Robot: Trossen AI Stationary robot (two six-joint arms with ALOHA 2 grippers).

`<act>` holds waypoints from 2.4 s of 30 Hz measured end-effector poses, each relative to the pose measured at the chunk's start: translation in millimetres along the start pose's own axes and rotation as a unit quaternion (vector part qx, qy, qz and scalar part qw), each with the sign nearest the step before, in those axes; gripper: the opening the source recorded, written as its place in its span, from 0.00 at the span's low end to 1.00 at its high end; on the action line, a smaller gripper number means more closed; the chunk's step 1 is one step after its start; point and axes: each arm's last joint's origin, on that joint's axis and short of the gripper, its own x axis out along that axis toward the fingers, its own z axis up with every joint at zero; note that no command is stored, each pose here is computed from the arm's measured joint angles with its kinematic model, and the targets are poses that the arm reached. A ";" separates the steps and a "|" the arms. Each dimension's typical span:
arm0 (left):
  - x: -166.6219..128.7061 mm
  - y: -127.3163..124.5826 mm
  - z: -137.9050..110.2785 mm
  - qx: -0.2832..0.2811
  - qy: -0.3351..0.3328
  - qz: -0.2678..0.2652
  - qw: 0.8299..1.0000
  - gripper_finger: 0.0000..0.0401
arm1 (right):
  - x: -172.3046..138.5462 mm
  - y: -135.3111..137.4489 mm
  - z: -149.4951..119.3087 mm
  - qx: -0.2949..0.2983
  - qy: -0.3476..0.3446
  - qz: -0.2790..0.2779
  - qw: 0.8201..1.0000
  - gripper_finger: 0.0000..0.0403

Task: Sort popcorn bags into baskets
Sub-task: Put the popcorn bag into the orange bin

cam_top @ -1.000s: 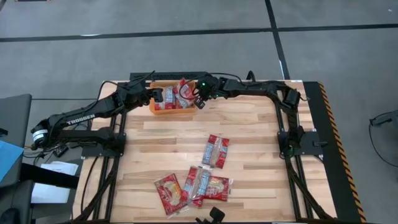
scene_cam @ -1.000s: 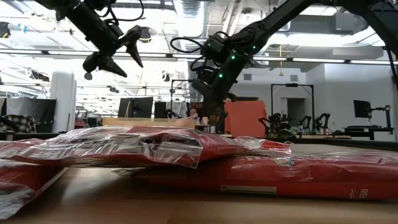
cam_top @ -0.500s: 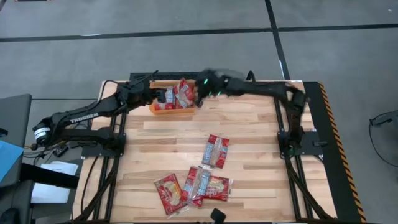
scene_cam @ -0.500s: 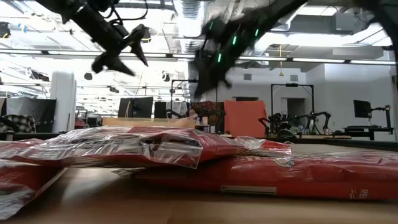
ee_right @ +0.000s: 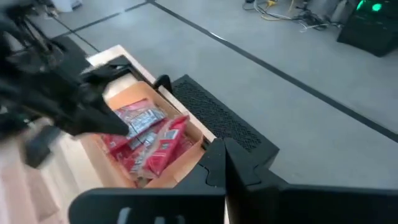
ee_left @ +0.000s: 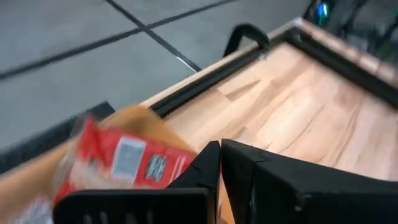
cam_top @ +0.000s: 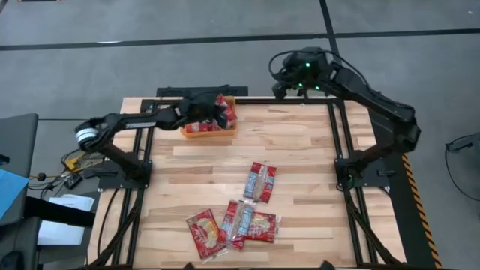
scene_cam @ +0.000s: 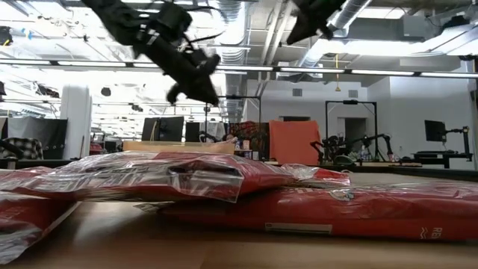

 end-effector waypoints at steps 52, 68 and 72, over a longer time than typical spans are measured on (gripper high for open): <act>63.5 -33.7 -42.6 0.130 0.244 0.038 0.960 0.00 | -11.7 -5.5 -4.9 -0.018 0.026 -0.021 0.999 0.06; -43.5 -44.9 46.0 0.040 0.139 -0.103 0.984 0.09 | 2.2 7.9 -109.1 0.072 0.331 0.112 0.934 0.20; -81.5 -43.4 56.5 0.025 0.147 -0.143 0.978 0.27 | -0.2 32.3 -174.0 0.143 0.403 0.146 0.892 0.35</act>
